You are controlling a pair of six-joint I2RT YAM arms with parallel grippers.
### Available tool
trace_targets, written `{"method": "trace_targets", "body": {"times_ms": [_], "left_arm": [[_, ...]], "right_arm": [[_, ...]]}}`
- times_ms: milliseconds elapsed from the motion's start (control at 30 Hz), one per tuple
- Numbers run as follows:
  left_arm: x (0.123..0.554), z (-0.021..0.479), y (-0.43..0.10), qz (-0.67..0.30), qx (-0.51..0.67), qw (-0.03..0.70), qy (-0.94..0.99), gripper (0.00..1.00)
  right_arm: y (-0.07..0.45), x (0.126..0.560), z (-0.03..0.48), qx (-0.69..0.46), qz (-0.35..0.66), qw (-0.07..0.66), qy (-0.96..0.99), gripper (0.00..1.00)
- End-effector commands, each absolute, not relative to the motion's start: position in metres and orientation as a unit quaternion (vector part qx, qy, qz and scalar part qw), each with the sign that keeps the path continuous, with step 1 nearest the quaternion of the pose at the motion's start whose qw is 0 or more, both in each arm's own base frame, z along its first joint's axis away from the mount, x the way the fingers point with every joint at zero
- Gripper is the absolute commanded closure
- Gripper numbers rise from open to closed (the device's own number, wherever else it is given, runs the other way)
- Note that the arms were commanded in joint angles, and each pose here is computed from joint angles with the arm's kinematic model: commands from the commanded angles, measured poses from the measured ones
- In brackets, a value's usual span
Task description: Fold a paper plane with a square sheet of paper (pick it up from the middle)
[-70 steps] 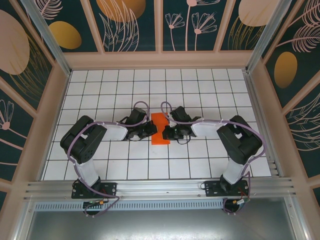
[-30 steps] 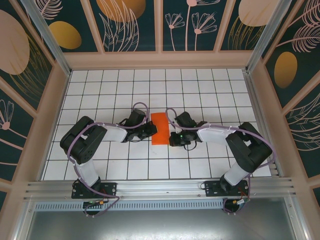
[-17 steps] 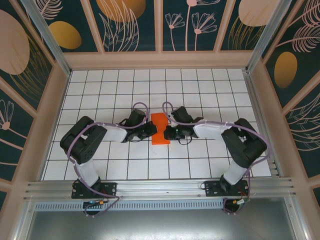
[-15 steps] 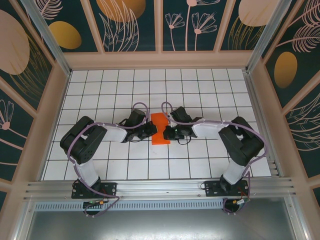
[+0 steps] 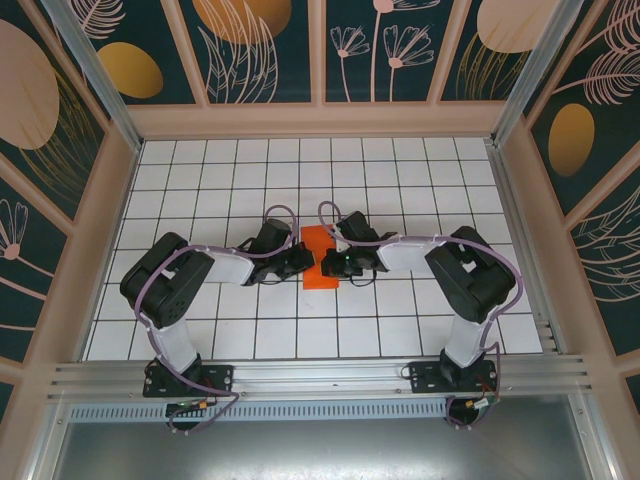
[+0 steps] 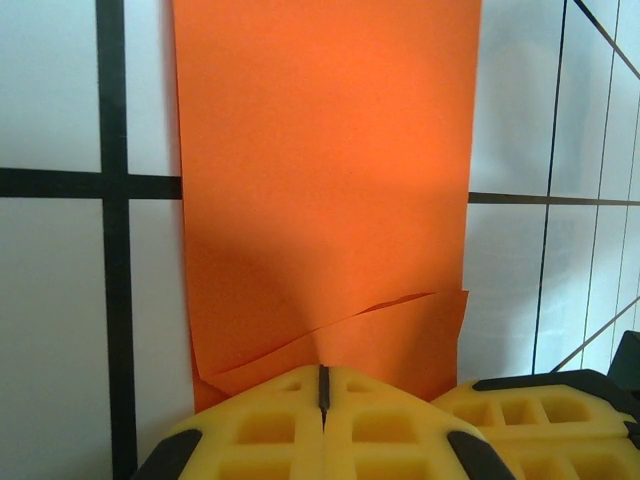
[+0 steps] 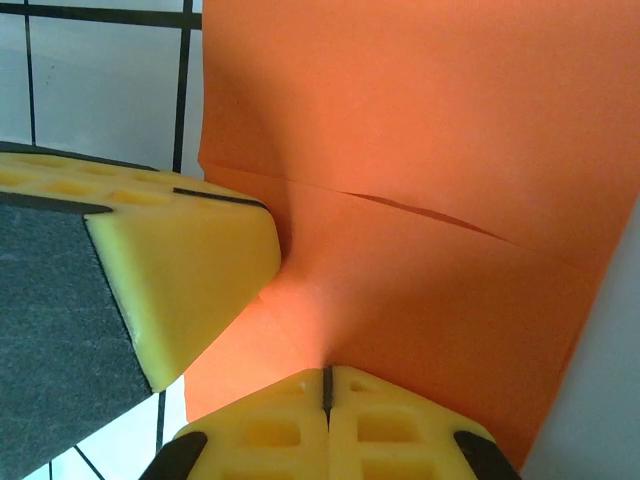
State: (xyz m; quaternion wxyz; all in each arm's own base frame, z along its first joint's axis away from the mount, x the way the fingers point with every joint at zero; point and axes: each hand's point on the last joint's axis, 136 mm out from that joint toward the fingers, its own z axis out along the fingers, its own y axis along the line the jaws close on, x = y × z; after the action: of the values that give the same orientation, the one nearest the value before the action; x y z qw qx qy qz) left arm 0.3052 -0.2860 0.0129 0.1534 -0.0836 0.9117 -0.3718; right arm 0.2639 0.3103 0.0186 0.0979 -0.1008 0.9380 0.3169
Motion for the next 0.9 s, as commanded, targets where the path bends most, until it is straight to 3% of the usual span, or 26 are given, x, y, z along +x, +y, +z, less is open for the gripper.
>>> {"method": "trace_targets", "body": {"times_ms": [0, 500, 800, 867], "left_arm": [[0.278, -0.036, -0.255, -0.289, -0.115, 0.102, 0.945, 1.00], [0.277, -0.045, -0.247, -0.264, -0.115, 0.101, 0.952, 1.00], [0.294, -0.008, -0.274, -0.329, -0.073, 0.132, 0.932, 1.00], [0.303, 0.013, -0.285, -0.356, -0.062, 0.148, 0.921, 0.95]], "right_arm": [[0.316, 0.266, 0.017, -0.105, 0.322, 0.099, 0.936, 1.00], [0.234, 0.198, -0.004, -0.095, 0.266, 0.052, 0.958, 1.00], [0.243, 0.258, 0.067, -0.034, 0.326, 0.172, 0.929, 1.00], [0.244, 0.274, 0.072, 0.000, 0.339, 0.191, 0.921, 0.96]]}}
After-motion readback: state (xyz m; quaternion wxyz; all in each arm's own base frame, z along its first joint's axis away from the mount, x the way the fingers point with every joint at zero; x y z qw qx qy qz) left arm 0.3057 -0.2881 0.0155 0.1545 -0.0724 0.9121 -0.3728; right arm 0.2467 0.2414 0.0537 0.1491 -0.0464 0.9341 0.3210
